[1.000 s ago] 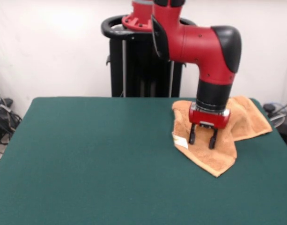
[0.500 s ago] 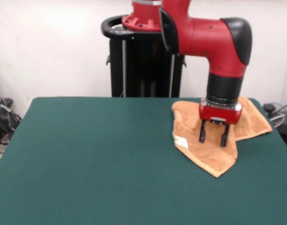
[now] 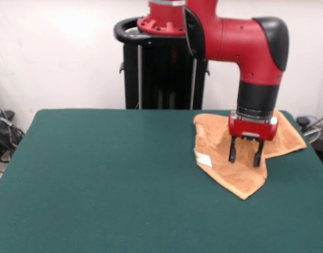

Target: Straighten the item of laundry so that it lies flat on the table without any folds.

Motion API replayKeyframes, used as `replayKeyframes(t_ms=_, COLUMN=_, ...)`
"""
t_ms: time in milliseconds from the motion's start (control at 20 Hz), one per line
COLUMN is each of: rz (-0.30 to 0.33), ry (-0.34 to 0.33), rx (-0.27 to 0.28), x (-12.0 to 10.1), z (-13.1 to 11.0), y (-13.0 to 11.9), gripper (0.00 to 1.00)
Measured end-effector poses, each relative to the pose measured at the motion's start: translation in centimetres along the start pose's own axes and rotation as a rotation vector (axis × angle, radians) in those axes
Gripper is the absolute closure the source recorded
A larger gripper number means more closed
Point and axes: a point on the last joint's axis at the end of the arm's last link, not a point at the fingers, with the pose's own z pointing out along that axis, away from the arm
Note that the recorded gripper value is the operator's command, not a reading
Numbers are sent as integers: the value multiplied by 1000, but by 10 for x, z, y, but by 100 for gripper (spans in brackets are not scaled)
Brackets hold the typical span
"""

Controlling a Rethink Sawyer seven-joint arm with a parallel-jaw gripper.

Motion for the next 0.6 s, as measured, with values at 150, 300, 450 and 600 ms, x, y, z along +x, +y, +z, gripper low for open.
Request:
replayKeyframes(t_ms=150, rz=11, ry=-16, rx=13, x=6, z=13, y=4, gripper=0)
replayKeyframes(t_ms=300, rz=16, ry=-83, rx=40, x=15, z=29, y=11, gripper=0)
replayKeyframes(t_ms=450, rz=5, ry=-115, rx=48, x=18, z=30, y=13, gripper=0)
replayKeyframes(t_ms=600, rz=4, ry=-119, rx=48, x=18, z=30, y=13, gripper=100)
